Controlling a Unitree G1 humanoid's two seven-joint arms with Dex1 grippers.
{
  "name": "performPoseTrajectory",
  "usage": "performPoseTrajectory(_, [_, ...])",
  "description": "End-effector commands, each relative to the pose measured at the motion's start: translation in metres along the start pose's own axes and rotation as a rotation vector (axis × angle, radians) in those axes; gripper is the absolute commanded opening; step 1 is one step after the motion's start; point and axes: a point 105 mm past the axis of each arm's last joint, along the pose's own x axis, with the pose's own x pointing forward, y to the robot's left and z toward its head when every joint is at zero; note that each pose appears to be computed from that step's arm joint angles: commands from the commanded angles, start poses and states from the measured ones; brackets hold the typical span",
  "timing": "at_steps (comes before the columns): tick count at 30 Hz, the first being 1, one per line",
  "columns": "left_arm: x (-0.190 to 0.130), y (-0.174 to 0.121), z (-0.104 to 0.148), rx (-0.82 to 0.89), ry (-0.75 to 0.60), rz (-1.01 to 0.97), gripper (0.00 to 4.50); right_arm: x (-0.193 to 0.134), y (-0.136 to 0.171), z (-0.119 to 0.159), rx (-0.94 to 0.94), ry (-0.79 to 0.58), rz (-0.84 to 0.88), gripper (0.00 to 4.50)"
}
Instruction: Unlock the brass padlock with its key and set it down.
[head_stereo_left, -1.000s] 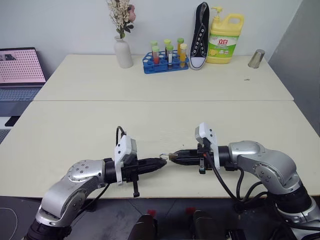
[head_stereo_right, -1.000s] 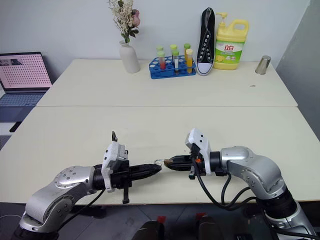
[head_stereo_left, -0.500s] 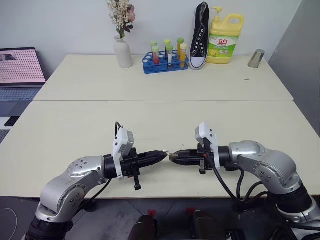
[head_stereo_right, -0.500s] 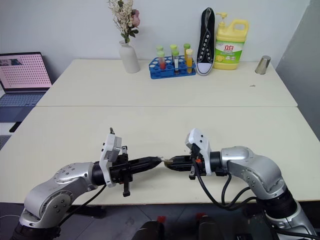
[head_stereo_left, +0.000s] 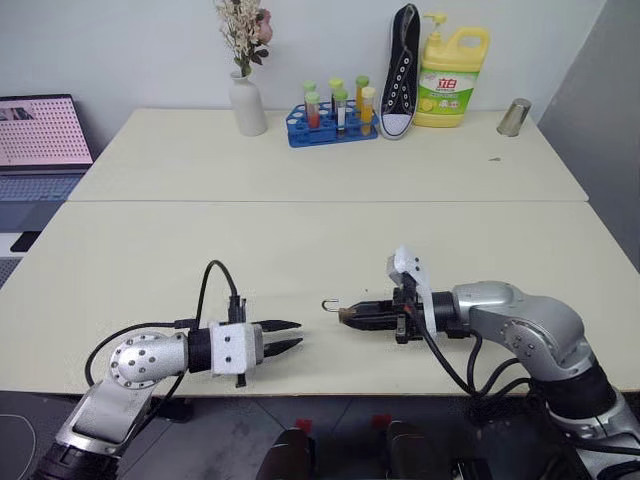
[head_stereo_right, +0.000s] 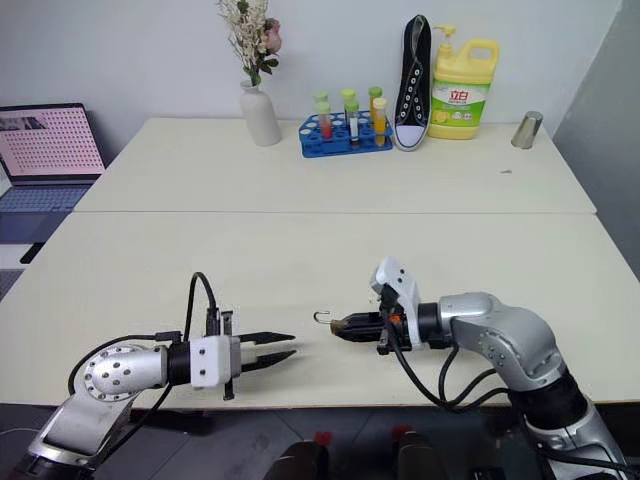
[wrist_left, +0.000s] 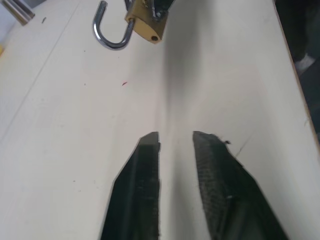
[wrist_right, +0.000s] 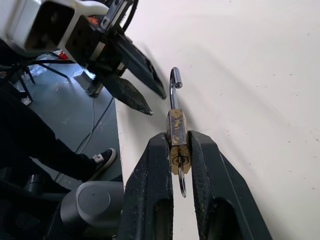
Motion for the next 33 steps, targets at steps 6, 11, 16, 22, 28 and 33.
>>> performPoseTrajectory(6, [-0.007, 0.006, 0.006, 0.003, -0.042, 0.135, 4.03, 0.026, -0.033, 0.009, 0.067, 0.050, -0.006, 0.15])
performPoseTrajectory(11, [-0.003, 0.015, 0.013, -0.094, -0.088, 0.211, 4.48, 0.037, -0.060, 0.011, 0.086, 0.107, -0.038, 0.15])
performPoseTrajectory(16, [0.003, 0.029, 0.015, -0.257, -0.116, 0.260, 4.50, 0.031, -0.087, 0.010, 0.125, 0.146, -0.101, 0.50])
performPoseTrajectory(22, [0.003, 0.035, 0.003, -0.415, -0.081, 0.285, 4.50, -0.003, -0.095, 0.006, -0.037, 0.199, -0.166, 2.52])
performPoseTrajectory(28, [-0.003, 0.036, -0.019, -0.517, 0.056, 0.295, 4.50, -0.036, -0.068, 0.004, -0.305, 0.198, -0.208, 4.42])
performPoseTrajectory(33, [-0.013, 0.029, -0.020, -0.508, 0.107, 0.233, 4.50, -0.055, -0.038, 0.001, -0.490, 0.177, -0.241, 4.42])
